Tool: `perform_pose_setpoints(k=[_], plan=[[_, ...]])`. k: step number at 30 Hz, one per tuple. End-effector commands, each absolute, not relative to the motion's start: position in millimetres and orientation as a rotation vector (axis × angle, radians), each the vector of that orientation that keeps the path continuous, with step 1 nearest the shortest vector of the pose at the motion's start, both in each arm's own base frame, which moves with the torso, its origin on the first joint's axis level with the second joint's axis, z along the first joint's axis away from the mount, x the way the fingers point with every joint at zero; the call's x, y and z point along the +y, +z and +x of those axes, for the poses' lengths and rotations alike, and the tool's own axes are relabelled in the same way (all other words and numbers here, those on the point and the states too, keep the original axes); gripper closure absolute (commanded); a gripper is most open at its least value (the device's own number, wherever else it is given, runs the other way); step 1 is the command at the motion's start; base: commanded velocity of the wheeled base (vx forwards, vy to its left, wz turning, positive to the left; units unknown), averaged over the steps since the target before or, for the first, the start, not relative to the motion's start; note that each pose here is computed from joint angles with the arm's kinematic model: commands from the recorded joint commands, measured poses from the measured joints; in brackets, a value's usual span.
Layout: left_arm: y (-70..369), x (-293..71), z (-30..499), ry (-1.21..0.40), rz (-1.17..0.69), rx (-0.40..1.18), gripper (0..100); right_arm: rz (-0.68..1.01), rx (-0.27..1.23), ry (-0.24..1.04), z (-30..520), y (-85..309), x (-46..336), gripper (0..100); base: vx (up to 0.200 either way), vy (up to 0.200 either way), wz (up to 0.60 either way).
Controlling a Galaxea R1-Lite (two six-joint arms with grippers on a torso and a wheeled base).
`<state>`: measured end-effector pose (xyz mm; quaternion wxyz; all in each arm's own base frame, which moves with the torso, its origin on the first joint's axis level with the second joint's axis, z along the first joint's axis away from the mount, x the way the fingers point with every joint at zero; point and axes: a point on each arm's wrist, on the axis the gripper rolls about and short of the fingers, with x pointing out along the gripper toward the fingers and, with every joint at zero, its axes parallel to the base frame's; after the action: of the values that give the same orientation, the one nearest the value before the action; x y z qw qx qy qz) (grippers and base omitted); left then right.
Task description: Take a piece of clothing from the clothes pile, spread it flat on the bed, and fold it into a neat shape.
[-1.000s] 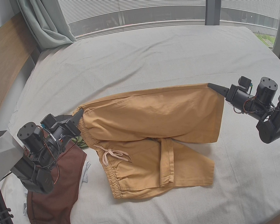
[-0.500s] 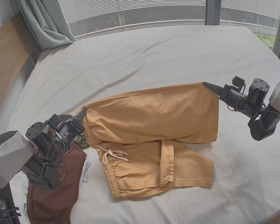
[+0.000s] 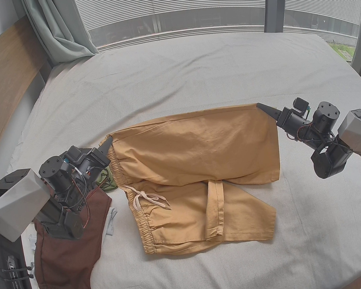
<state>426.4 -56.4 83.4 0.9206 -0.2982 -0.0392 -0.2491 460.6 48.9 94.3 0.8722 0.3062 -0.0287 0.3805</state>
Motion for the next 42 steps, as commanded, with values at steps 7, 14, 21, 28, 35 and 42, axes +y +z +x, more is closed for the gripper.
perform_pose_setpoints(k=[7,14,21,28,35,42], plan=[[77.4,-57.1,435.4,-0.513,-0.643,-0.084,100,0.643,-0.058,0.795,472.3,89.5,49.6,100,0.000,0.000,0.00],[76.3,-57.6,439.3,-0.519,-0.656,-0.089,100,0.645,-0.052,0.794,479.8,84.5,50.9,100,0.000,0.000,0.00],[73.3,-56.4,440.2,-0.520,-0.656,-0.082,100,0.644,-0.056,0.797,484.3,87.3,52.7,100,0.000,0.000,0.00],[71.0,-56.4,446.4,-0.522,-0.657,-0.095,0,0.642,-0.064,0.802,488.6,90.7,54.6,0,0.000,0.000,0.00],[71.5,-59.6,445.5,-0.526,-0.738,-0.067,0,0.644,-0.068,0.787,502.6,82.2,51.7,0,0.000,0.000,0.00],[59.2,-60.5,429.6,-0.486,-0.755,0.054,0,0.657,-0.008,0.773,482.8,78.6,53.2,0,0.000,0.000,0.00]])
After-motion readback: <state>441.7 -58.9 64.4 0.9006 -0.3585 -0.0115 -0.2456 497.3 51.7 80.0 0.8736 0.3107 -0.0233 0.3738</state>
